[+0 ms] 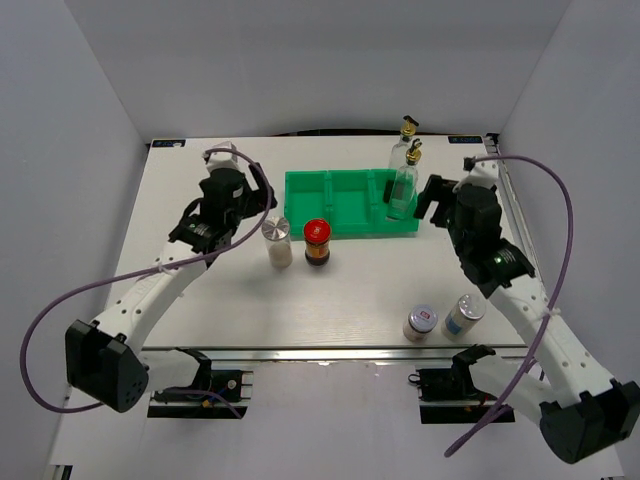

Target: Organize the condiment bottles

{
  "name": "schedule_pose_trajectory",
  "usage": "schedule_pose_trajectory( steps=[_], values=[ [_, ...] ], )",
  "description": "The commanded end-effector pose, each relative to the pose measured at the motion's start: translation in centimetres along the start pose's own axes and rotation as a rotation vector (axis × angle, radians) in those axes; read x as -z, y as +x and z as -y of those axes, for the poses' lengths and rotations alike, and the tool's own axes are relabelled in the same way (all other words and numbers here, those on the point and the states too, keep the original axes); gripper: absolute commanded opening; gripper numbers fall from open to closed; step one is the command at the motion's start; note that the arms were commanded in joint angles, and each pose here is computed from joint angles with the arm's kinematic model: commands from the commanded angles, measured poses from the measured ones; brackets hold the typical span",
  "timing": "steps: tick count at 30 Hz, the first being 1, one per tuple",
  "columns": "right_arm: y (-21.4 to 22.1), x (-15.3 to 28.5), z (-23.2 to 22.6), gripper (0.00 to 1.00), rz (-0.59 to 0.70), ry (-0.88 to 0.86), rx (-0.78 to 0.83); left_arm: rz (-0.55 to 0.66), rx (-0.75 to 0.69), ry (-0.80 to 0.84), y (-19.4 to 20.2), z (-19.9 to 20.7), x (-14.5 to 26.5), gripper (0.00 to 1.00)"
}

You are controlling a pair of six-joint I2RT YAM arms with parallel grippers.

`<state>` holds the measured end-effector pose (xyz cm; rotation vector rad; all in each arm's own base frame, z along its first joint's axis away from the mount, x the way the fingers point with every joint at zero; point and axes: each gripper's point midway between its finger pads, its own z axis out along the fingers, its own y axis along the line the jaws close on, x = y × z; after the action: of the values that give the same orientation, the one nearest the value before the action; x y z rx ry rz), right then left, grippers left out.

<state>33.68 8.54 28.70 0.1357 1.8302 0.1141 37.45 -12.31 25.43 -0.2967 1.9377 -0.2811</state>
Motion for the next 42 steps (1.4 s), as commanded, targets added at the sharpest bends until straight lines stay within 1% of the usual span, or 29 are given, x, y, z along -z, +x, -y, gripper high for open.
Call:
schedule_pose_trajectory(
  steps=[1,2,3,6,10,12,19,28,30,31,32,35,36,38,39,41,42],
  values=[
    [3.8,1.9,0.0,0.89,-0.082,-0.065,-0.044,-0.060,-0.036,0.012,2.0,1.5,0.2,0.98],
    [4.4,2.1,0.0,0.89,-0.088,-0.076,-0.037,-0.067,-0.053,-0.025,2.4,1.1,0.1,0.98],
    [5.1,2.2,0.2,0.89,-0.092,-0.083,-0.031,-0.069,-0.063,-0.021,2.3,1.7,0.1,0.98],
    [5.1,2.9,-0.2,0.89,-0.060,-0.129,-0.044,-0.108,-0.106,-0.048,3.6,2.0,-0.8,0.98],
    [5.3,2.9,0.1,0.89,-0.041,-0.123,-0.039,-0.165,-0.154,-0.094,5.8,1.5,-1.7,0.98],
    [5.3,2.7,0.5,0.90,-0.034,-0.101,-0.036,-0.195,-0.175,-0.090,6.9,1.5,-2.0,0.98],
    [5.6,2.5,0.8,0.89,-0.031,-0.087,-0.025,-0.274,-0.202,-0.077,9.9,1.7,-2.8,0.98],
    [6.1,2.1,1.1,0.89,-0.041,-0.065,-0.008,-0.300,-0.202,-0.068,11.3,1.5,-2.7,0.98],
    [6.0,2.0,1.2,0.89,-0.039,-0.063,-0.006,-0.306,-0.204,-0.070,11.6,1.4,-2.6,0.94],
    [5.9,2.1,1.2,0.90,-0.036,-0.062,-0.006,-0.309,-0.203,-0.070,11.6,1.5,-2.6,0.92],
    [6.0,2.0,1.2,0.89,-0.037,-0.062,-0.006,-0.307,-0.204,-0.062,11.6,1.7,-2.5,0.83],
    [5.9,2.1,1.3,0.89,-0.031,-0.058,-0.007,-0.298,-0.206,-0.057,11.1,1.9,-2.4,0.69],
    [5.8,2.1,1.4,0.89,-0.031,-0.056,-0.006,-0.296,-0.205,-0.055,11.0,2.0,-2.3,0.61],
    [5.8,2.2,1.5,0.90,-0.027,-0.052,-0.007,-0.292,-0.208,-0.054,10.7,2.1,-2.2,0.50],
    [5.7,2.3,1.5,0.89,-0.022,-0.050,-0.009,-0.282,-0.205,-0.059,10.4,2.1,-2.3,0.39],
    [5.6,2.3,1.6,0.89,-0.017,-0.050,-0.012,-0.257,-0.205,-0.064,8.9,2.6,-2.2,0.27],
    [5.6,2.4,1.6,0.89,-0.015,-0.049,-0.011,-0.237,-0.203,-0.071,8.1,2.7,-2.1,0.13]
  ],
)
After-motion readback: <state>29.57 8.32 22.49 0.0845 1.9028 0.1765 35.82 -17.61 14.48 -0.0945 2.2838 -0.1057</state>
